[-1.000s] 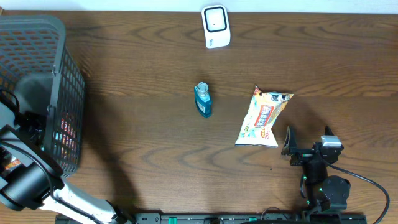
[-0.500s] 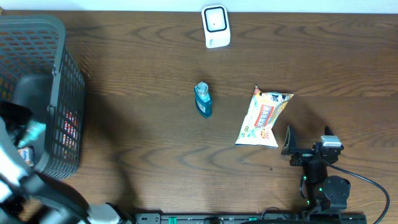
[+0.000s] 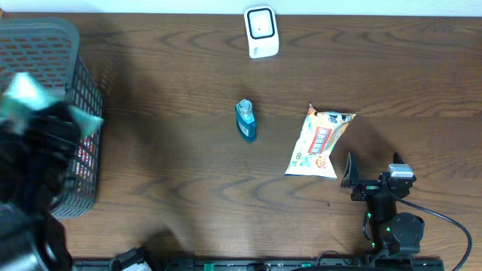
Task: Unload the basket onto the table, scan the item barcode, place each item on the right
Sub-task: 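Carry the green wipes pack to the scanner and place it on the table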
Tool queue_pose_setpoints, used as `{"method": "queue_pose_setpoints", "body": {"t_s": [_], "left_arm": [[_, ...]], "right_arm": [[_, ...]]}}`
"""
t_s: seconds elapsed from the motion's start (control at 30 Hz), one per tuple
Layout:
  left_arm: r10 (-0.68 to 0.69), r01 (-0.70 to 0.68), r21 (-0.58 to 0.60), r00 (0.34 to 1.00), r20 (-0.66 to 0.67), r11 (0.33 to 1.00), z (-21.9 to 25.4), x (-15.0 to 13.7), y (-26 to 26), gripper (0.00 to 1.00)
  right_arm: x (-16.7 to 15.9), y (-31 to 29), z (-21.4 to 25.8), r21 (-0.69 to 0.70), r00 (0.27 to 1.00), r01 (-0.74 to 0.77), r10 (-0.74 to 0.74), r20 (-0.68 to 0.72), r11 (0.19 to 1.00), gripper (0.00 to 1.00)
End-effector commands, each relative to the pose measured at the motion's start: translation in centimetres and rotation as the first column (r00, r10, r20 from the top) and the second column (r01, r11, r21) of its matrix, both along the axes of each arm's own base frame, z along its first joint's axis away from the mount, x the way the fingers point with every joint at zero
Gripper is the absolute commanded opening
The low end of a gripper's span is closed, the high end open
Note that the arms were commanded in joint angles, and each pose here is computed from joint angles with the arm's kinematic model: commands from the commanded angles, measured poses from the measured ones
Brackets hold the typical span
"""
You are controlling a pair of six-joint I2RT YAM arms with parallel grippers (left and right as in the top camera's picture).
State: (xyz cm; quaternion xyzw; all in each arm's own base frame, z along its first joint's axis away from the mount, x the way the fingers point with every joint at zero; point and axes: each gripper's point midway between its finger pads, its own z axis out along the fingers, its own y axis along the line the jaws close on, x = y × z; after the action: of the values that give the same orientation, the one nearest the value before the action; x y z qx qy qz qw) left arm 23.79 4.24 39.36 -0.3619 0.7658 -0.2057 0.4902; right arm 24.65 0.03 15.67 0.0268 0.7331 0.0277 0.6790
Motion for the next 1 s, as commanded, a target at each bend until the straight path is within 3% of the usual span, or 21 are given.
{"method": "queue_pose_setpoints", "body": {"t_s": [0.0, 0.1, 0.27, 0.57, 0.7, 0.87, 0.97], "left_arm": [[-0.184, 0.182, -0.043, 0.982, -0.047, 0.982, -2.0, 0.2, -4.4, 0.48], [-0.263, 0.261, -0.036, 0.950, -0.166, 0.965, -6.0, 0.4, -6.8, 0.48], [-0.282, 0.291, -0.036, 0.880, -0.383, 0.956, -14.6, 1.4, -9.3, 0.48], [-0.444, 0.464, -0.096, 0.738, -0.508, 0.881, -25.9, 6.1, -18.6, 0.48], [-0.406, 0.448, -0.086, 0.691, -0.599, 0.890, -30.7, 7.1, -20.1, 0.49], [-0.401, 0.455, -0.114, 0.607, -0.686, 0.883, -36.4, 7.0, -21.6, 0.53], [-0.400, 0.447, -0.129, 0.589, -0.702, 0.885, -37.3, 6.8, -21.9, 0.68]], "right_arm": [[0.0, -0.3, -0.1, 0.012, 1.000, 0.013, -0.013, -0.002, 1.000, 0.99], [0.0, -0.3, -0.1, 0.012, 1.000, 0.013, -0.013, -0.002, 1.000, 0.99], [0.0, -0.3, -0.1, 0.012, 1.000, 0.013, -0.013, -0.002, 1.000, 0.99], [0.0, -0.3, -0.1, 0.012, 1.000, 0.013, -0.013, -0.002, 1.000, 0.99], [0.0, -0.3, -0.1, 0.012, 1.000, 0.013, -0.013, -0.002, 1.000, 0.99], [0.0, -0.3, -0.1, 0.012, 1.000, 0.013, -0.013, -0.002, 1.000, 0.99], [0.0, -0.3, -0.1, 0.012, 1.000, 0.013, -0.013, -0.002, 1.000, 0.99]]}}
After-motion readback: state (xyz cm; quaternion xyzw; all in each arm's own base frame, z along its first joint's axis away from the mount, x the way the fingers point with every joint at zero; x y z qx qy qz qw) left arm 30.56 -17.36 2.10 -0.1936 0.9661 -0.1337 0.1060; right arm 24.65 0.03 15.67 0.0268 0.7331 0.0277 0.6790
